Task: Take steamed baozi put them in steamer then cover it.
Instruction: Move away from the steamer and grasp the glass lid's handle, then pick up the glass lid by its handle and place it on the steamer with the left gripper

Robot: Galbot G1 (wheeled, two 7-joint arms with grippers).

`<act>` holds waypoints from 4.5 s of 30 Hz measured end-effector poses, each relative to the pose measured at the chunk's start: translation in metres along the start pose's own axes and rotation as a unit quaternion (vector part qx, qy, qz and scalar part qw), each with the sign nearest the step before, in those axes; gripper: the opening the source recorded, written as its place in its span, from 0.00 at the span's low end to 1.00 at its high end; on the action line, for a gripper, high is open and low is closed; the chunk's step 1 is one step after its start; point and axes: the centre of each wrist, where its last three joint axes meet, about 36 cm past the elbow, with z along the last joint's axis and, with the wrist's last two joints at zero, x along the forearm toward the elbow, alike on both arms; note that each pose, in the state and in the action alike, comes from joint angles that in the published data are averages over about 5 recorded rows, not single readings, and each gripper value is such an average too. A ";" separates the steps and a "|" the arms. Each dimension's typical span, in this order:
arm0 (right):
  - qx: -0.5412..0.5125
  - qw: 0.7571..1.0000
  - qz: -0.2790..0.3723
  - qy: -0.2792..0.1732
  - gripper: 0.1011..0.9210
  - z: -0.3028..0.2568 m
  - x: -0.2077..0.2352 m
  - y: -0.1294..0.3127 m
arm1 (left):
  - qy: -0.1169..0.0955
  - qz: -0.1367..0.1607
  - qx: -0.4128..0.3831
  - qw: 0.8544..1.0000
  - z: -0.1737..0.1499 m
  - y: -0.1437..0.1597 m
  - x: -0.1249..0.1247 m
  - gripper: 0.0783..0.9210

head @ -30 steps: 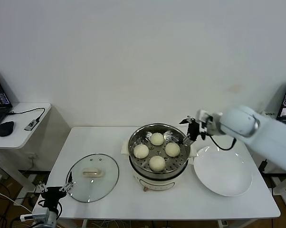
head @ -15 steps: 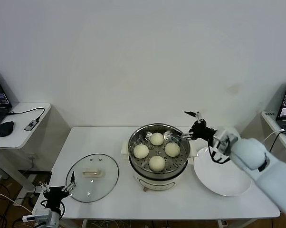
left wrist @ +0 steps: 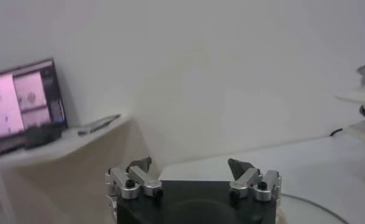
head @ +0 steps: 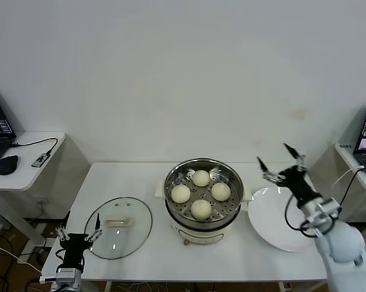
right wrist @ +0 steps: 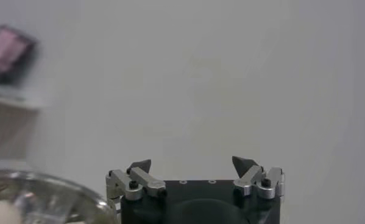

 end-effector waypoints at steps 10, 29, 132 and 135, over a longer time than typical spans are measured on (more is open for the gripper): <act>-0.008 0.983 0.166 0.073 0.88 0.020 0.086 -0.020 | -0.039 0.050 -0.286 0.956 0.042 0.025 0.001 0.88; 0.005 0.937 0.309 0.163 0.88 0.037 0.180 -0.022 | -0.091 0.136 -0.523 0.836 0.072 0.034 -0.043 0.88; -0.017 0.978 0.097 0.183 0.88 0.081 0.136 0.057 | -0.140 0.088 -0.469 0.867 -0.156 -0.039 -0.102 0.07; -0.015 0.978 0.094 0.186 0.88 0.084 0.136 0.063 | -0.140 0.092 -0.471 0.866 -0.166 -0.055 -0.108 0.07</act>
